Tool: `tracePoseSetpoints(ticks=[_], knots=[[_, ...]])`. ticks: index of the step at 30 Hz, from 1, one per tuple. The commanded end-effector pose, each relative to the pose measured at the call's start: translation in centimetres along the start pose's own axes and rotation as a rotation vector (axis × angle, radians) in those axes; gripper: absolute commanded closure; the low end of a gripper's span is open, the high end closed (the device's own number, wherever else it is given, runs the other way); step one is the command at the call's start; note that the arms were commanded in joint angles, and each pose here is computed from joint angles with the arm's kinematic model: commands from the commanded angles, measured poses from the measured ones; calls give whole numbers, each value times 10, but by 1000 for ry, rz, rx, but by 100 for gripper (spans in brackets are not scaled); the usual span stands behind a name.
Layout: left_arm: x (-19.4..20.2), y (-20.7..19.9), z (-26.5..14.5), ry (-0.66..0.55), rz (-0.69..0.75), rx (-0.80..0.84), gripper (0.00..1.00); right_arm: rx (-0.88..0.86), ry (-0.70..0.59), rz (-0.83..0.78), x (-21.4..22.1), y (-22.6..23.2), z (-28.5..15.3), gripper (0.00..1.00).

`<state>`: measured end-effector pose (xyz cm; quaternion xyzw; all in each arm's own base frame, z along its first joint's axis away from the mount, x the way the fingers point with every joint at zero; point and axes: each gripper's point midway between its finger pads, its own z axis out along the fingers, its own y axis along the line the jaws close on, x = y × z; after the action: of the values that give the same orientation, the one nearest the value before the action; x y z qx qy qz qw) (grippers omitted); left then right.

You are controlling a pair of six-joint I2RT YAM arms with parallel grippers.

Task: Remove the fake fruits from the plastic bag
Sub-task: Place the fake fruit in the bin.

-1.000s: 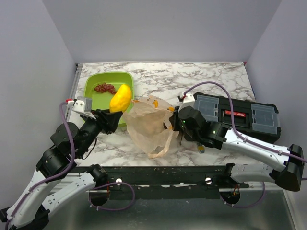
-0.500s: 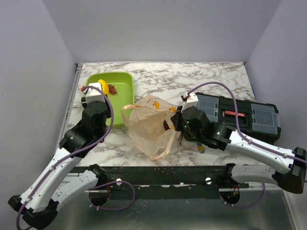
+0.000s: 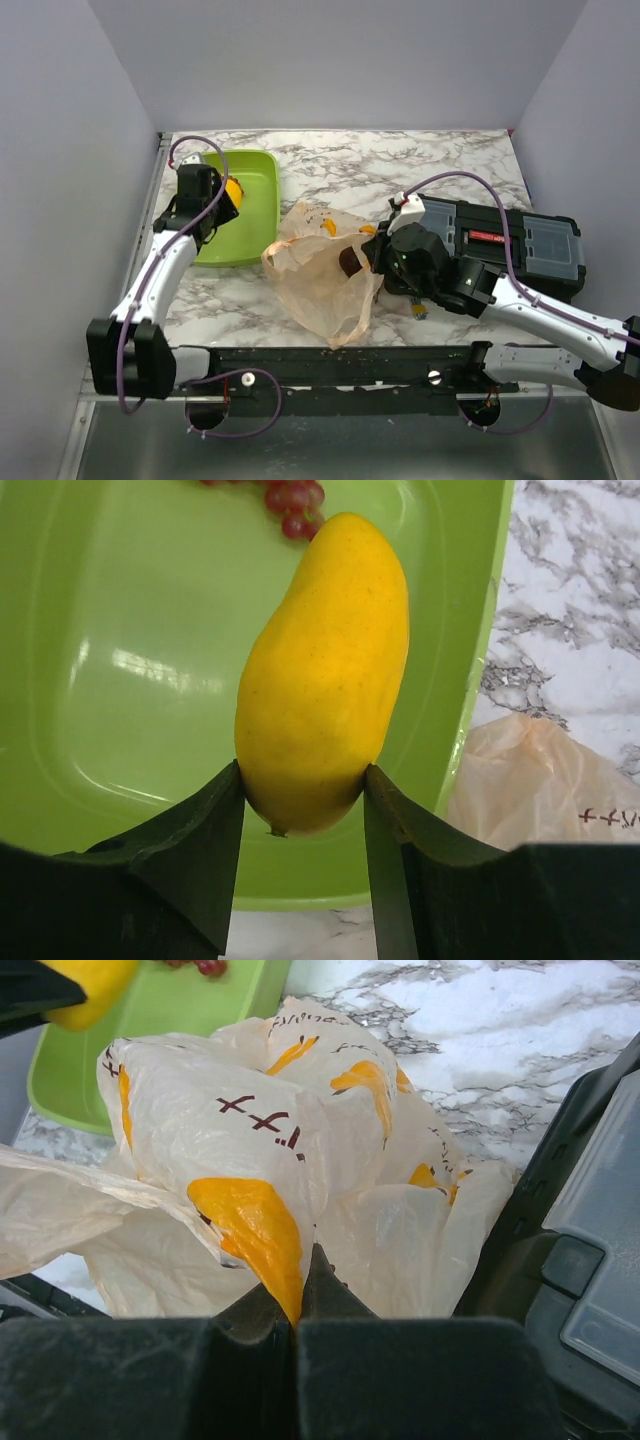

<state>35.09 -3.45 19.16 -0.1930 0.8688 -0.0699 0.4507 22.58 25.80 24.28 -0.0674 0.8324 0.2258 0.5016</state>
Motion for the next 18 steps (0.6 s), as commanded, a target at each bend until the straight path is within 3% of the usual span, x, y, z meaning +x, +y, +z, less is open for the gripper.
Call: tracePoseSetpoints(ticks=[1, 4, 9, 18], knots=[[29, -29, 32, 259, -213, 194, 100, 31, -14, 12, -8, -7, -5, 99], [57, -26, 48, 399, -310, 218, 100, 31, -12, 9, -7, -7, -5, 99], [82, -24, 57, 455, -400, 220, 99, 31, -11, 11, -6, -6, -2, 99], [110, -28, 61, 595, -525, 264, 72, 35, -19, 13, -7, -6, -2, 99]])
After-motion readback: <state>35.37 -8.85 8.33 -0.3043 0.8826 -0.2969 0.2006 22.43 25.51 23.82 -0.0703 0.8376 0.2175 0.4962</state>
